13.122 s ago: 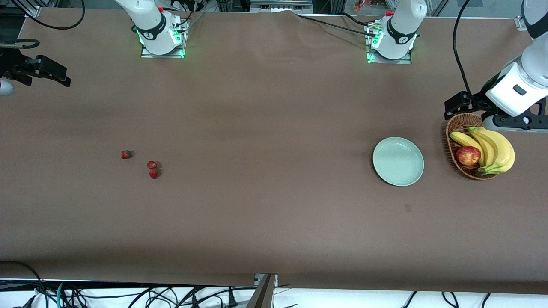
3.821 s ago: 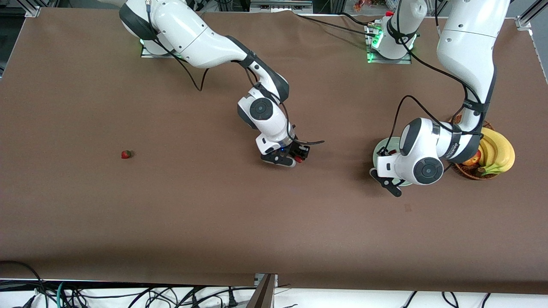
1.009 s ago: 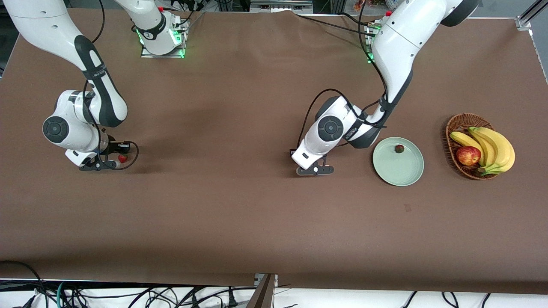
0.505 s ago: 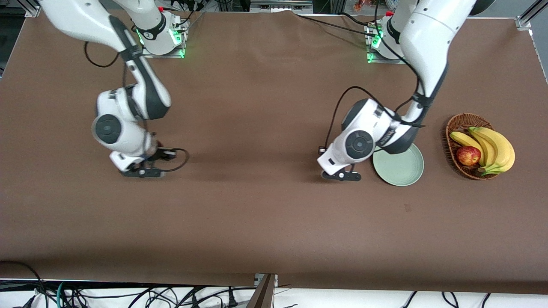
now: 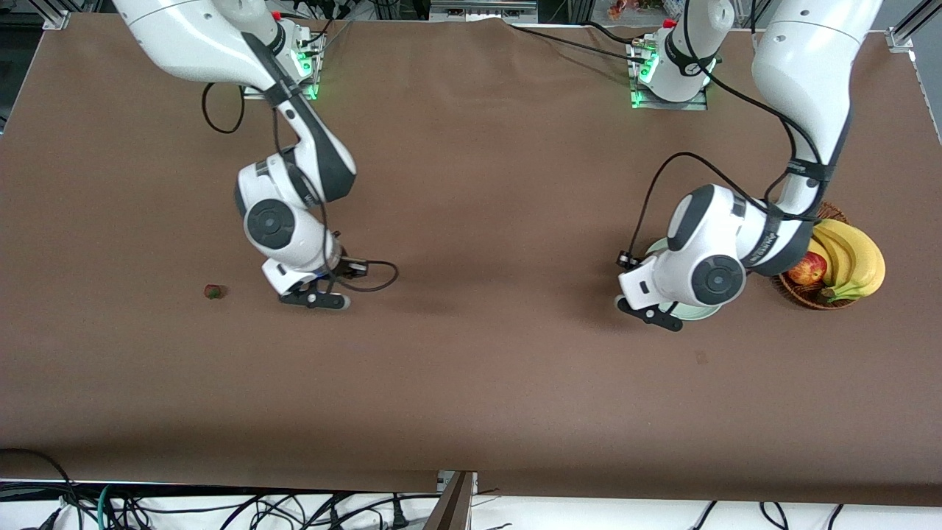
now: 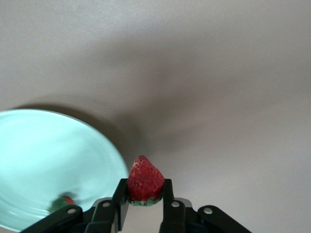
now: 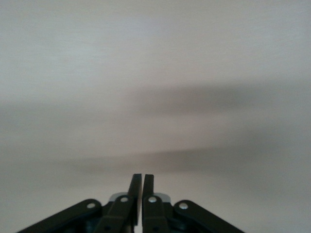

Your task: Collect all strawberries into plate

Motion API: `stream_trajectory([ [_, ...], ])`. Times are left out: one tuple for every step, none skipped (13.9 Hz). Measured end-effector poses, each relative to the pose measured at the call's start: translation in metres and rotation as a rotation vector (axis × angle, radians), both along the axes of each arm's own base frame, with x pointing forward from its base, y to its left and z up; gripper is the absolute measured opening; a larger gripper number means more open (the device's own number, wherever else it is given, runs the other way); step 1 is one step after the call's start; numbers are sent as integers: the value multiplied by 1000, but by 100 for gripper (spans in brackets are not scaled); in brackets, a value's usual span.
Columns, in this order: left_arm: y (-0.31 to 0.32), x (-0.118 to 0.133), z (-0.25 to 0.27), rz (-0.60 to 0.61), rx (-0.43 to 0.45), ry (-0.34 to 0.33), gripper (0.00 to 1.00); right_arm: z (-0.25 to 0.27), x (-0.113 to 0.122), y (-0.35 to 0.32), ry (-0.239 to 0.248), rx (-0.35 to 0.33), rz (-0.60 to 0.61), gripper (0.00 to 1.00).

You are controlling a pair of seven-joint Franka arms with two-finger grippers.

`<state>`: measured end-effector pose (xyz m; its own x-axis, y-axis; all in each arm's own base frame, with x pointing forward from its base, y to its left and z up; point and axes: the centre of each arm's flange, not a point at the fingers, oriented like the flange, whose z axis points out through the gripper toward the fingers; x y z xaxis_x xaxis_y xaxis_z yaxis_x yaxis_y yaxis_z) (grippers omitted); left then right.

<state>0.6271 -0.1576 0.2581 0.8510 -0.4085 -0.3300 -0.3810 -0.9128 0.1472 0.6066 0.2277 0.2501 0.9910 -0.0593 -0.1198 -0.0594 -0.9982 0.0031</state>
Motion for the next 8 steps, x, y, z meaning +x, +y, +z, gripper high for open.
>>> stream_trajectory([
  [12, 3, -3, -44, -25, -1, 31, -1, 8, -32, 26, -20, 33, 8],
  [21, 6, -7, -82, -49, -9, 31, -3, 15, -68, 48, -38, 65, 18],
  [30, 8, -11, -115, -71, -17, 32, -7, 21, -105, 66, -54, 93, 26],
  [38, 10, -16, -142, -88, -16, 32, -11, 23, -138, 82, -64, 123, 37],
  [46, 11, -21, -159, -100, -13, 32, -15, 23, -163, 96, -70, 153, 48],
  [52, 11, -25, -166, -107, -8, 33, -19, 22, -181, 108, -74, 175, 57],
  [56, 11, -28, -170, -113, -4, 33, -22, 20, -195, 117, -78, 193, 68],
  [59, 11, -30, -171, -115, -1, 35, -25, 19, -205, 122, -81, 205, 78],
])
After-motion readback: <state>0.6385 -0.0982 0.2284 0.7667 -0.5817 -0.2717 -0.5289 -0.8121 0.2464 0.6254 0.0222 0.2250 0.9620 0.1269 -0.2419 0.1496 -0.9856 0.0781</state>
